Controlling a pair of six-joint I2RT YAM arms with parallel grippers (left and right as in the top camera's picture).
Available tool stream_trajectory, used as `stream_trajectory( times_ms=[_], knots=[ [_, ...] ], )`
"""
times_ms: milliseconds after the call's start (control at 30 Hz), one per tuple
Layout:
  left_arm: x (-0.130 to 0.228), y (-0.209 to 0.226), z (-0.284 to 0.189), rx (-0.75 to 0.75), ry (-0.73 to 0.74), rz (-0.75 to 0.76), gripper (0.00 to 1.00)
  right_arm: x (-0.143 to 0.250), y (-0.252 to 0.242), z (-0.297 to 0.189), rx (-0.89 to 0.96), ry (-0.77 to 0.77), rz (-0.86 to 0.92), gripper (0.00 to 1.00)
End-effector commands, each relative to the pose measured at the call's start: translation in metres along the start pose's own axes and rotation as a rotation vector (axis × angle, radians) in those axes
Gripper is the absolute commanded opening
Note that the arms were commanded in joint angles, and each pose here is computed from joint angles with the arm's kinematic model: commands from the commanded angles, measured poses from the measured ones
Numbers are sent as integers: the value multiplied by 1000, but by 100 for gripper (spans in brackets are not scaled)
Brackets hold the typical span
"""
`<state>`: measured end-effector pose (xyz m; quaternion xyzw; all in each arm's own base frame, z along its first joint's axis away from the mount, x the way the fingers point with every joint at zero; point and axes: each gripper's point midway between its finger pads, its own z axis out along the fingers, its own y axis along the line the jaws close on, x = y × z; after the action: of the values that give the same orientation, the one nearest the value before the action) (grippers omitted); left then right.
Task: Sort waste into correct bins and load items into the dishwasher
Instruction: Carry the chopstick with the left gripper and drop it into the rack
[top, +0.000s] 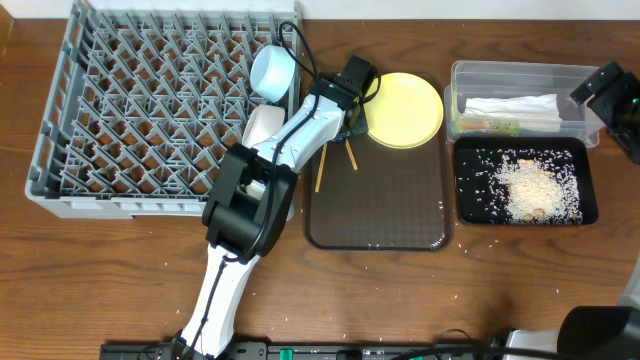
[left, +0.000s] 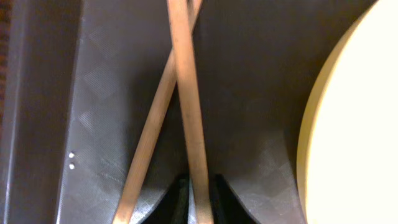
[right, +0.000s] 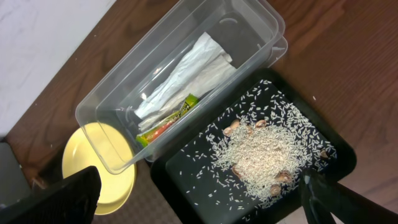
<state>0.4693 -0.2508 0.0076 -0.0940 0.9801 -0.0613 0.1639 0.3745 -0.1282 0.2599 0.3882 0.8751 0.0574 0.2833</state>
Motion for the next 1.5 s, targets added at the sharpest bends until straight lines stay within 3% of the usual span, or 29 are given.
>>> stream_trajectory(
  times_ms=[0,267,533,800,967,1100,1467],
  knots=[
    [11,10,19,-38,37,-4,8,0,0,1,1,2,15,99],
    [-6,0,-14,6,-16,43,8,0,0,1,1,2,15,99],
    [-40,-12,-125,89,-176,227,7,0,0,1,1,2,15,99],
    [-68,42,-204,-135,-344,339,7,0,0,1,1,2,15,99],
    [-86,104,-207,-316,-310,399,7,0,0,1,1,2,15,99],
    [-98,152,-207,-371,-271,323,7,0,0,1,1,2,15,99],
    [-92,222,-166,-297,-80,339,7,0,0,1,1,2,15,99]
  ],
)
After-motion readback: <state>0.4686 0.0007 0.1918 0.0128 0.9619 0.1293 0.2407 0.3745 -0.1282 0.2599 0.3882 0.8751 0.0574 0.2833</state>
